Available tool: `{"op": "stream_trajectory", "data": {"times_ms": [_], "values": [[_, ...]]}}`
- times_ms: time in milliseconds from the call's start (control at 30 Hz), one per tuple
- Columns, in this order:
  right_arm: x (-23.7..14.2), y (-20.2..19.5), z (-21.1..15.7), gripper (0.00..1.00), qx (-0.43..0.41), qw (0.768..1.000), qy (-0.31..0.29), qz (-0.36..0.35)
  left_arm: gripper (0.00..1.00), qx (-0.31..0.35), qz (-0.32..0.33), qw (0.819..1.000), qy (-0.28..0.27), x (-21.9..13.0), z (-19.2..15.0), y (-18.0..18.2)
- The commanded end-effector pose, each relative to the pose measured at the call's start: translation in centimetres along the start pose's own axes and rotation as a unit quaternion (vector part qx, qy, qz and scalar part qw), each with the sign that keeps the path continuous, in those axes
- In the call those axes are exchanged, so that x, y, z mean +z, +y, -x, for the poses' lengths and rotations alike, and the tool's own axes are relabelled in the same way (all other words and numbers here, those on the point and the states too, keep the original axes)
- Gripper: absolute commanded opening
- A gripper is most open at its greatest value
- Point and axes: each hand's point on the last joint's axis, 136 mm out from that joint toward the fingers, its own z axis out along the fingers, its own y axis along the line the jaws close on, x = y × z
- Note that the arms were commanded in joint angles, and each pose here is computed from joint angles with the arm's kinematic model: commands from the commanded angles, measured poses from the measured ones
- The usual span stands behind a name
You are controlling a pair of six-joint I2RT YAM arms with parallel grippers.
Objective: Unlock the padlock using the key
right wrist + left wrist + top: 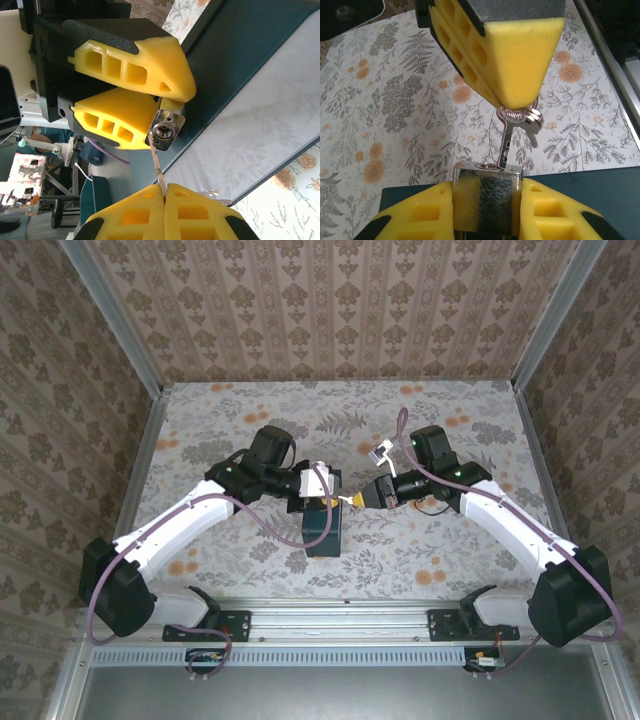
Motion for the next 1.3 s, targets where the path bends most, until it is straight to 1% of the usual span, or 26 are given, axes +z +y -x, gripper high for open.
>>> {"op": "stream_trajectory", "data": {"times_ms": [0,367,400,500,833,1267], "values": [[0.1,0.6,0.5,0.00,-0.009,1.000,-0.001,0.005,0.09,0.038,0.011,0.999,-0.023,-0.9,2.3,0.6],[-0.1,-0.1,0.0,0.00,-0.006,1.000,-0.002,-0.012,0.08,0.032,0.009,0.999,-0.014,-1.1,1.7,0.5],[-0.2,-0.3,0.0,0.00,-0.004,1.000,0.000,-0.014,0.08,0.033,0.018,0.999,-0.001,-1.1,1.3,0.8],[0.0,-0.5,-0.2,0.00,0.001,1.000,0.004,-0.015,0.08,0.033,0.018,0.999,0.002,-1.1,1.2,0.8],[0.3,-0.9,0.3,0.00,0.006,1.000,0.007,-0.018,0.08,0.033,0.015,0.999,-0.005,-1.0,1.6,0.8],[0.2,-0.2,0.8,0.00,-0.004,1.000,-0.001,-0.007,0.08,0.035,0.017,0.999,-0.003,-0.9,1.7,0.8]]}}
